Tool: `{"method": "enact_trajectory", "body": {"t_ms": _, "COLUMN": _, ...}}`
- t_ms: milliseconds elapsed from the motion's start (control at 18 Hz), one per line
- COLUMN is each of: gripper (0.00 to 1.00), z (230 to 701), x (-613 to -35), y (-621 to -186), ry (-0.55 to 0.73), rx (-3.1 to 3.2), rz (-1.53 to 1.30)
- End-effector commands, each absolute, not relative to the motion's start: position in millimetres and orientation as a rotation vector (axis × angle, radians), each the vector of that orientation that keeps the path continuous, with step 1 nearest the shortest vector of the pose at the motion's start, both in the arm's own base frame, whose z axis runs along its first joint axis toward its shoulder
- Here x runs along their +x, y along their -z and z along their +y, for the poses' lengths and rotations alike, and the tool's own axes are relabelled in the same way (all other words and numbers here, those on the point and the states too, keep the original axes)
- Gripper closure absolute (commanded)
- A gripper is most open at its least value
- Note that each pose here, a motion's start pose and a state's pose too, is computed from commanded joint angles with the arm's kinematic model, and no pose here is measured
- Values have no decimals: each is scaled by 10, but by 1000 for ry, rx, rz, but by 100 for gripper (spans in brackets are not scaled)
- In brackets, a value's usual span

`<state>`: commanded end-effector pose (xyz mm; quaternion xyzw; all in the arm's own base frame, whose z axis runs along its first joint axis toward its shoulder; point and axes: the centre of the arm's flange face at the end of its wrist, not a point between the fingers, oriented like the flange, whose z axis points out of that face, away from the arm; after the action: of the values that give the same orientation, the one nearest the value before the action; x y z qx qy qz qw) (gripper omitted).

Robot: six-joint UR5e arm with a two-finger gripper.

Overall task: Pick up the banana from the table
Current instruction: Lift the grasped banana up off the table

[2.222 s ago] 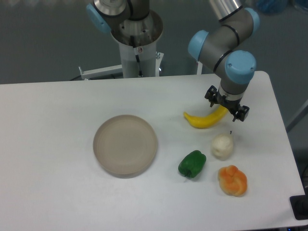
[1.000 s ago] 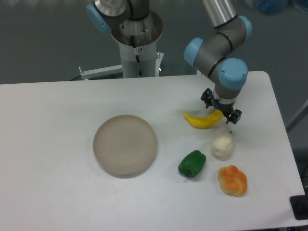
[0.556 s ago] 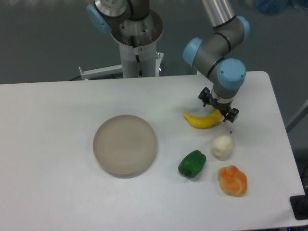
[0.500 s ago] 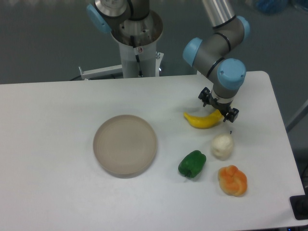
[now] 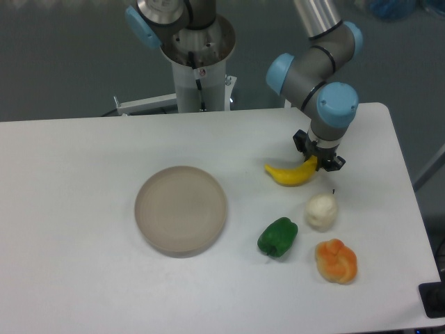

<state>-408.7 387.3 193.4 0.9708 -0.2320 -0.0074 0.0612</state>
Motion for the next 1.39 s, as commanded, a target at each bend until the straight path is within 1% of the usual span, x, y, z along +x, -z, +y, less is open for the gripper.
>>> {"method": "enact_trajectory", "body": {"t_ms": 222, "gripper": 67, "z": 3934, "x": -4171, "y": -2184, "ry": 90, "rx": 2946, "rz": -716}}
{"method": "enact_trajectory", "body": {"t_ms": 333, "gripper": 67, "z": 4032, "x": -4245, "y": -2500, "ry": 169, "rx": 2951, "rz": -727}}
{"method": "enact_trajectory", "body": {"t_ms": 444, "gripper": 67, "z": 4125, "x": -4315, "y": -2752, "ry": 222, "rx": 2963, "rz": -736}}
{"method": "enact_trajectory", "body": {"t_ms": 667, "gripper": 67, "z": 4359, "x": -4392, "y": -3102, "ry": 335, "rx": 2975, "rz": -759}}
{"method": "enact_trajectory", "body": {"t_ms": 889, "gripper": 67, "z": 4621, "x": -4432, "y": -3253, "ry": 391, "rx": 3001, "rz": -764}}
{"method": "enact_trajectory", "body": {"t_ms": 1111, "gripper": 67, "z": 4869, "x": -4480, "y": -3373, "ry": 385, "rx": 3039, "rz": -722}}
{"method": "enact_trajectory", "body": {"t_ms": 1278, "gripper": 67, "z": 5081, "x": -4445, "y": -3348, "ry": 389, "rx": 3052, "rz": -700}}
{"method": "enact_trajectory", "body": {"t_ms": 1389, "gripper": 67, "z": 5097, "x": -4445, "y": -3342, "ry": 388, "rx": 3056, "rz": -696}}
